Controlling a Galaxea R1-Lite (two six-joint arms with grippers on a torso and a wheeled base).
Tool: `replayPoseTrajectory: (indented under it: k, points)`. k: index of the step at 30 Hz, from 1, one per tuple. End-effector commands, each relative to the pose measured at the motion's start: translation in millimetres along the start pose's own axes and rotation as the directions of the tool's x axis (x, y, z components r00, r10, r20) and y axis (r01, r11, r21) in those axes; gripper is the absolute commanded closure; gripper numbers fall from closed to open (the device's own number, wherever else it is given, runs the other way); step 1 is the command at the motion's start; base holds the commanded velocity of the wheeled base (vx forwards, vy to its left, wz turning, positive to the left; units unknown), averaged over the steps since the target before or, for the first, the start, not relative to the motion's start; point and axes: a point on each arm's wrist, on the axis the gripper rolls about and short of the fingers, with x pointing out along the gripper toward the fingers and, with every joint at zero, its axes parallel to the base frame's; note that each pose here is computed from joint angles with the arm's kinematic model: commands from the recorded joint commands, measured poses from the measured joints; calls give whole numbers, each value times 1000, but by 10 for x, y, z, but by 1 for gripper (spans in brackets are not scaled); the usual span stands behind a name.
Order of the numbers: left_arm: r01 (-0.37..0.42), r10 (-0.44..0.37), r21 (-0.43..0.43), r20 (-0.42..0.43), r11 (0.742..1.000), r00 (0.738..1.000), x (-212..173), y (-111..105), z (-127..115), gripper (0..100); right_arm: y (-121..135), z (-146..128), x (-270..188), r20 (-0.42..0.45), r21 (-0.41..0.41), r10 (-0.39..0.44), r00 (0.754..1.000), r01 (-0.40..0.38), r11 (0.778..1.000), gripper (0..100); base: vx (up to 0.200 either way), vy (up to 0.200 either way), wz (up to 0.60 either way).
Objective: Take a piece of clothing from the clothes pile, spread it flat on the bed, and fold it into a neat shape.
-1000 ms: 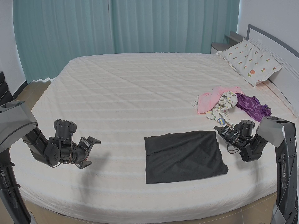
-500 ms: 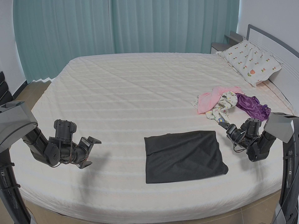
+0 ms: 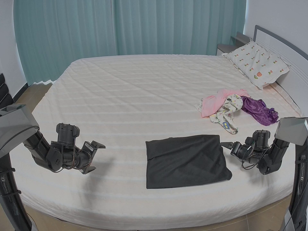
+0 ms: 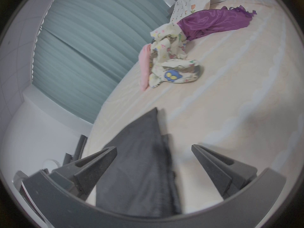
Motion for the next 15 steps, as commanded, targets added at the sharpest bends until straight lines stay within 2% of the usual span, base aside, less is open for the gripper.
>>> replayPoseTrajectory:
  k: [1,9,10,15]
  points:
    - [1,-1,0,2,1000,1000,-1,-3,5,0,-89,-120,47,-62,-35,-36,997,34,999,0,0,0,0]
    - [1,-1,2,2,1000,1000,-1,-3,5,0,-60,-157,99,-94,-64,-14,995,8,998,0,0,0,0]
    - [1,-1,2,2,1000,1000,-1,-3,5,0,12,-210,133,-120,-87,20,993,-31,996,0,0,0,0]
    - [1,-1,2,2,1000,1000,-1,-3,5,0,106,-359,236,-179,-177,42,983,-74,981,0,0,0,0]
